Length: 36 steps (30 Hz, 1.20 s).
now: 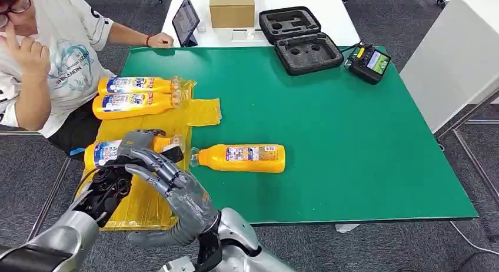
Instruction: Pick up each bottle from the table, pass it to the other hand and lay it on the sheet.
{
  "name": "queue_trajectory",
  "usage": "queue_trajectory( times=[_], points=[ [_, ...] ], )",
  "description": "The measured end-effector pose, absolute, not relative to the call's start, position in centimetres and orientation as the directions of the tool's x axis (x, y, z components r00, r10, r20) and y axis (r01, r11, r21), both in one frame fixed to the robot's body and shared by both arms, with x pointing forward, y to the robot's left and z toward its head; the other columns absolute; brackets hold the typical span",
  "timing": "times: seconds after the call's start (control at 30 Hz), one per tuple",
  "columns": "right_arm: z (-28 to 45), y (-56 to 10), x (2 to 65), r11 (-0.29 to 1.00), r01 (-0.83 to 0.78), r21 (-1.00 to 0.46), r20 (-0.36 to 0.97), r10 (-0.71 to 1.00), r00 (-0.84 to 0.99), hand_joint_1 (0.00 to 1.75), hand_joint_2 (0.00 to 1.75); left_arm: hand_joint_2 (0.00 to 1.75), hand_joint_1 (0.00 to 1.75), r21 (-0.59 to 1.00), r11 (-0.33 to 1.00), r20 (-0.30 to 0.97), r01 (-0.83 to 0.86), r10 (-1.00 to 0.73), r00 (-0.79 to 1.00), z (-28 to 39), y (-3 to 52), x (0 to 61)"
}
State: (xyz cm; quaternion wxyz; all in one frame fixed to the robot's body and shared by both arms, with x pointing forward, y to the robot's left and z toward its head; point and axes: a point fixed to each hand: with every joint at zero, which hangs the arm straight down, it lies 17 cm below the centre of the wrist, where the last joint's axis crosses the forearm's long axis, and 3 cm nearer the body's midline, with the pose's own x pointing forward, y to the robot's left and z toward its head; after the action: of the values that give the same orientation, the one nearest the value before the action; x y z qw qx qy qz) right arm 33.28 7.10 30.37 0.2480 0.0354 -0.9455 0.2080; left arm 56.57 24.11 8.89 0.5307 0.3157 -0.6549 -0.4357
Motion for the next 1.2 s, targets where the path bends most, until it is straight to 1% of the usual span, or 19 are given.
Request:
queue_trajectory(
  times=[0.17, 0.23, 0.37, 0.4, 0.43, 0.47, 0.6, 0.7, 0.73, 0.9, 1.03, 1.13, 1.2],
  points=[
    [30.2, 7.3, 33.2, 0.906, -0.187, -0.379, 0.491, 0.026, -0.871, 0.0, 1.75, 1.75, 1.75, 0.911, 0.407, 0.412, 0.068, -0.887, -0.208, 8.2, 25.0, 56.6],
    [30.1, 7.4, 33.2, 0.905, -0.192, -0.379, 0.495, 0.023, -0.869, 0.0, 1.75, 1.75, 1.75, 0.921, 0.381, 0.389, 0.078, -0.899, -0.201, 7.7, 25.3, 56.5],
    [29.8, 7.6, 33.3, 0.9, -0.215, -0.378, 0.51, 0.008, -0.86, 0.0, 1.75, 1.75, 1.75, 0.937, 0.314, 0.341, 0.153, -0.919, -0.2, 5.7, 24.7, 56.0],
    [29.8, 7.7, 33.3, 0.899, -0.221, -0.379, 0.512, 0.005, -0.859, 0.0, 1.75, 1.75, 1.61, 0.938, 0.303, 0.333, 0.167, -0.921, -0.203, 5.5, 24.5, 55.9],
    [29.7, 7.7, 33.3, 0.898, -0.224, -0.38, 0.514, 0.003, -0.858, 0.0, 1.75, 1.75, 0.84, 0.939, 0.294, 0.328, 0.182, -0.923, -0.203, 5.2, 24.3, 55.8],
    [29.7, 7.8, 33.3, 0.897, -0.227, -0.38, 0.515, 0.002, -0.857, 0.0, 1.75, 1.75, 0.0, 0.937, 0.289, 0.326, 0.194, -0.923, -0.203, 5.0, 24.2, 55.8],
    [29.6, 7.9, 33.3, 0.894, -0.234, -0.382, 0.519, -0.002, -0.855, 0.0, 1.75, 1.75, 0.0, 0.925, 0.297, 0.343, 0.235, -0.92, -0.189, 4.5, 24.0, 55.8],
    [29.6, 8.0, 33.3, 0.892, -0.241, -0.383, 0.522, -0.007, -0.853, 0.0, 1.75, 1.75, 0.0, 0.892, 0.347, 0.408, 0.289, -0.893, -0.189, 4.1, 23.4, 55.6],
    [29.5, 8.0, 33.3, 0.892, -0.242, -0.383, 0.523, -0.007, -0.852, 0.0, 1.75, 0.0, 0.0, 0.872, 0.375, 0.444, 0.315, -0.876, -0.186, 3.9, 23.1, 55.4],
    [29.2, 8.1, 33.5, 0.889, -0.245, -0.386, 0.529, -0.003, -0.848, 0.0, 1.75, 0.0, 0.0, 0.744, 0.526, 0.631, 0.412, -0.757, -0.172, 3.8, 21.7, 54.4],
    [28.9, 8.2, 33.6, 0.887, -0.246, -0.391, 0.535, 0.001, -0.845, 0.0, 1.75, 0.0, 0.0, 0.546, 0.689, 0.813, 0.476, -0.573, -0.104, 5.0, 20.8, 54.1],
    [28.7, 8.2, 33.7, 0.887, -0.245, -0.392, 0.537, 0.004, -0.844, 0.0, 1.75, 0.0, 0.0, 0.428, 0.76, 0.883, 0.49, -0.466, -0.049, 5.5, 20.8, 54.0],
    [28.7, 8.3, 33.7, 0.885, -0.242, -0.397, 0.537, 0.01, -0.843, 0.0, 1.75, 0.0, 0.0, 0.313, 0.816, 0.932, 0.487, -0.362, 0.007, 6.0, 20.9, 54.0]
  ],
)
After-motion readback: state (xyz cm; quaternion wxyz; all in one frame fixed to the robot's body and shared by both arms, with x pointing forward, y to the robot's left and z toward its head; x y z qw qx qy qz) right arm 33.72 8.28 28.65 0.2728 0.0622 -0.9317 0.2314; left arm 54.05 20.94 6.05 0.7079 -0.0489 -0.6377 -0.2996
